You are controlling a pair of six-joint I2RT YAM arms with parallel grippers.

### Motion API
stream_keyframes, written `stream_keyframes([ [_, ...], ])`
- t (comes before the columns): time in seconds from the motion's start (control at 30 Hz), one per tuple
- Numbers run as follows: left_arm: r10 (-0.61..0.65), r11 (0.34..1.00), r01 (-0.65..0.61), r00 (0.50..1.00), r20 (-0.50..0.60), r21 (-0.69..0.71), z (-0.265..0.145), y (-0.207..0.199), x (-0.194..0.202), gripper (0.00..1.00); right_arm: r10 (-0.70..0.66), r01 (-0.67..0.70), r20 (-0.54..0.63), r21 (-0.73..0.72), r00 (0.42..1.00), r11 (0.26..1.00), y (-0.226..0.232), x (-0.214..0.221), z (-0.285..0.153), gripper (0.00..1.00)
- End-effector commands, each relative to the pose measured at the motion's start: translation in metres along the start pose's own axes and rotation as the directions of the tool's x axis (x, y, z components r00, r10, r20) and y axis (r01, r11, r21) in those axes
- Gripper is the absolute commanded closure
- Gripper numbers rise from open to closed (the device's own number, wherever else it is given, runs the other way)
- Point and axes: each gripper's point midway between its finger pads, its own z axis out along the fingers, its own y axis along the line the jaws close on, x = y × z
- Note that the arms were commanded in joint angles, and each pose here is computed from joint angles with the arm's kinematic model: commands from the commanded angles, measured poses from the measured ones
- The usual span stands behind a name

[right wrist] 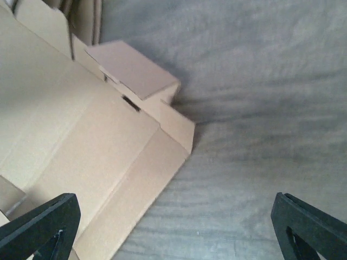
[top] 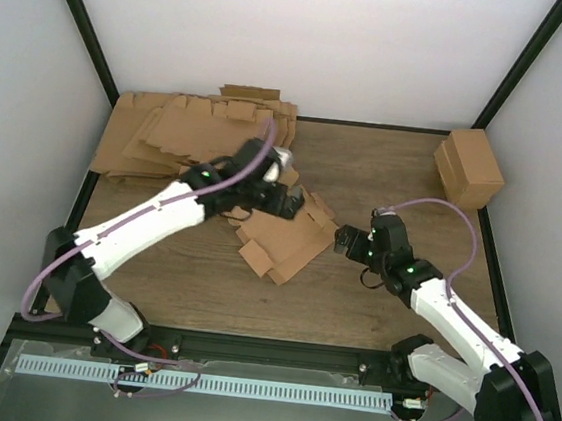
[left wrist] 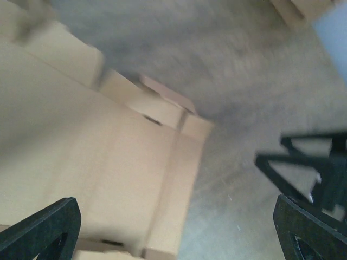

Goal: Fold the paper box

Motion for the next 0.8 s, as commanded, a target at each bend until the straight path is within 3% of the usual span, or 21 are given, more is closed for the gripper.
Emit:
stream_keyframes([
  [0.0, -0.118, 0.992, 0.121, 0.987, 0.108, -0.026, -0.019, 0.059, -0.025, 0.00, 0.079, -0.078, -0.133, 0.010, 0.988, 0.997, 0.004, 0.020, 0.003, 0.00],
  [0.37, -0.321, 0.918, 0.362, 0.919, 0.230, -0.164, -0.030, 0.213, -0.032, 0.00, 0.180, -0.235, -0.333, -0.132, 0.926, 0.963, 0.027, 0.066, 0.019, 0.04],
  [0.53, -0.357, 0.904, 0.394, 0.909, 0.215, -0.166, -0.018, 0.250, -0.040, 0.00, 0.155, -0.227, -0.381, -0.151, 0.911, 0.962, 0.029, 0.077, 0.020, 0.04],
  [0.77, -0.351, 0.916, 0.374, 0.922, 0.160, -0.145, 0.006, 0.266, -0.053, 0.00, 0.132, -0.235, -0.403, -0.219, 0.906, 0.947, 0.034, 0.088, 0.017, 0.03],
])
